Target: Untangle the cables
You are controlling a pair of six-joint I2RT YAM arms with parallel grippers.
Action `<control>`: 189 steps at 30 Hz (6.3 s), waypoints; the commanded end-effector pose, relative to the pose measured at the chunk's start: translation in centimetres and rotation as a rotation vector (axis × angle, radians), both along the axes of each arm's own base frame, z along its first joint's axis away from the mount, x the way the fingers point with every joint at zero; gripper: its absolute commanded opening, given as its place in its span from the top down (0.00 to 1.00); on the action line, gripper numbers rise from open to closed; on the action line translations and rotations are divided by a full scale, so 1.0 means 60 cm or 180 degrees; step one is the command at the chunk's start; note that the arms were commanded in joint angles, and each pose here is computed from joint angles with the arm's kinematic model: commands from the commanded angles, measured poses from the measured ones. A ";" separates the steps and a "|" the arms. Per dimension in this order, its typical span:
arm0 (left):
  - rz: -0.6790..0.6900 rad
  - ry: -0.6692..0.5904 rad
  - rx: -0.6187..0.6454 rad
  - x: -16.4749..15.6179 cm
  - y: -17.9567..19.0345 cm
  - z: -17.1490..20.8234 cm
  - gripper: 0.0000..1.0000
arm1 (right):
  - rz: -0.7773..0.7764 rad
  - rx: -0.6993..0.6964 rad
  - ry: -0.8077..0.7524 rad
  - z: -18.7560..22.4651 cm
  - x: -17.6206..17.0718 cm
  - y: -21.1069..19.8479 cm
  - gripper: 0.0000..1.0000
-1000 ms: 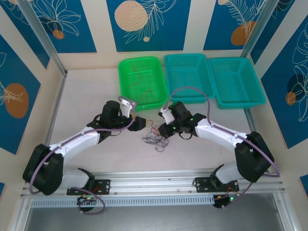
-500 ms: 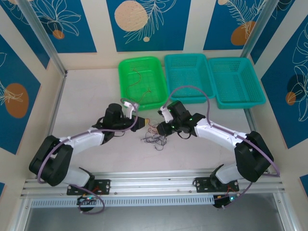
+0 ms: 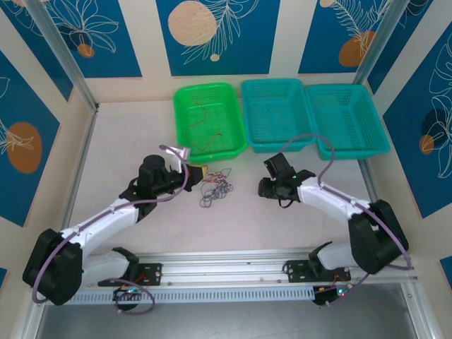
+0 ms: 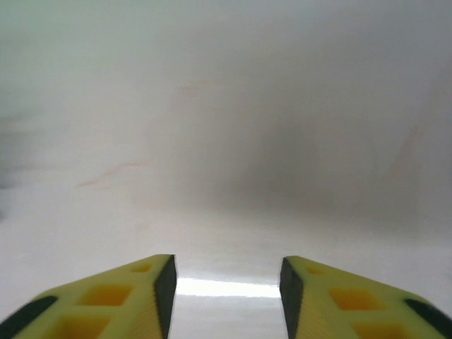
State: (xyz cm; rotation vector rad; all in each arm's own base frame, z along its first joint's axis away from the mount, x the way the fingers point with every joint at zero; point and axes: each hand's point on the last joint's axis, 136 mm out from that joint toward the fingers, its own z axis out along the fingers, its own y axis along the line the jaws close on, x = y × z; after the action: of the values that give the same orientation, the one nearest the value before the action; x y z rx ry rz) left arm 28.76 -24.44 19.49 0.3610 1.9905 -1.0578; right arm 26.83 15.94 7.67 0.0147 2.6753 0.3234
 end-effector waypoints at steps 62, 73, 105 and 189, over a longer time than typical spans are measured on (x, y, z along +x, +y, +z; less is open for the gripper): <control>0.0317 -0.0706 -0.0633 -0.055 0.072 0.166 1.00 | 0.0957 0.1252 -0.1587 0.107 0.050 0.364 0.21; 0.1404 -0.0791 0.0162 -0.053 0.202 0.205 1.00 | 0.0246 0.0137 -0.1265 0.000 0.058 0.152 1.00; 0.0622 -0.2056 -0.0035 -0.109 0.133 0.204 0.25 | 0.0905 -0.0566 -0.1196 0.102 0.065 0.047 1.00; -0.0271 -0.2201 -0.0026 -0.119 -0.007 0.246 1.00 | -0.0790 0.0745 -0.0266 -0.053 0.060 0.064 0.63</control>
State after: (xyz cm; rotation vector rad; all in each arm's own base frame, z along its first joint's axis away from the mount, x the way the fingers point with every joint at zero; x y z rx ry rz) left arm 22.29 -25.93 29.96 0.7776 1.4856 -0.8358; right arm 31.20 23.83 7.87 0.2115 2.4067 0.6721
